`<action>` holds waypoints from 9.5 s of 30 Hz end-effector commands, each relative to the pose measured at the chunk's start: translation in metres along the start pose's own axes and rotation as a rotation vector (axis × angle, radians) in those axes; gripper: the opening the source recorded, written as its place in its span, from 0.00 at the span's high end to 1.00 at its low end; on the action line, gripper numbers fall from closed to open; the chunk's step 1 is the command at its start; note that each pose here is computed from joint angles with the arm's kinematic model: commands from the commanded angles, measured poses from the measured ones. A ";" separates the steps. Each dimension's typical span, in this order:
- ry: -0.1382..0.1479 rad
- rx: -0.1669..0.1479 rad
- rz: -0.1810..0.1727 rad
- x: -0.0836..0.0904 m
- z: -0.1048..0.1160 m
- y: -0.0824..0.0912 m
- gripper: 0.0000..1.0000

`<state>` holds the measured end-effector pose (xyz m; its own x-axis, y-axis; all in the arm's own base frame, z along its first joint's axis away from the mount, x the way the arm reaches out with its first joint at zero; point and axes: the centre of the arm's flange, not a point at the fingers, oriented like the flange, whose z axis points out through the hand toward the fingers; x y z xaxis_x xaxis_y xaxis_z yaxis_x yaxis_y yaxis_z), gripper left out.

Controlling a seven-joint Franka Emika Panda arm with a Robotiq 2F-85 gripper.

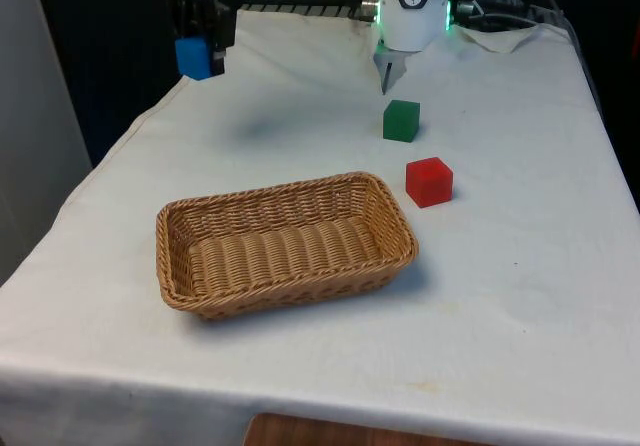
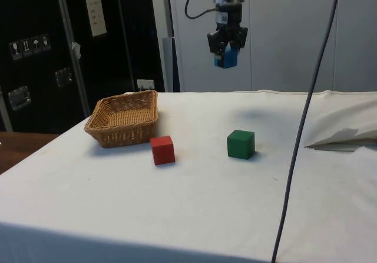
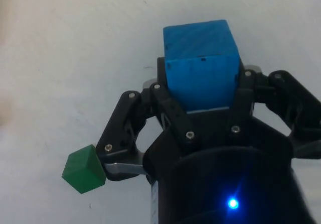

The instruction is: Pick up the blue cube and place it into the basket.

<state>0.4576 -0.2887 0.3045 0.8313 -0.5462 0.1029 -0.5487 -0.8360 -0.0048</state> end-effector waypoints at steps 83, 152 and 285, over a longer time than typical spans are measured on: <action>-0.024 -0.059 -0.387 0.076 0.000 -0.100 0.99; 0.019 -0.039 -0.723 0.131 0.020 -0.211 0.99; -0.074 0.167 -0.832 0.130 0.001 -0.272 0.00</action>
<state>0.7151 -0.1324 0.3187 0.9646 0.2522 0.0767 0.2596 -0.9595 -0.1095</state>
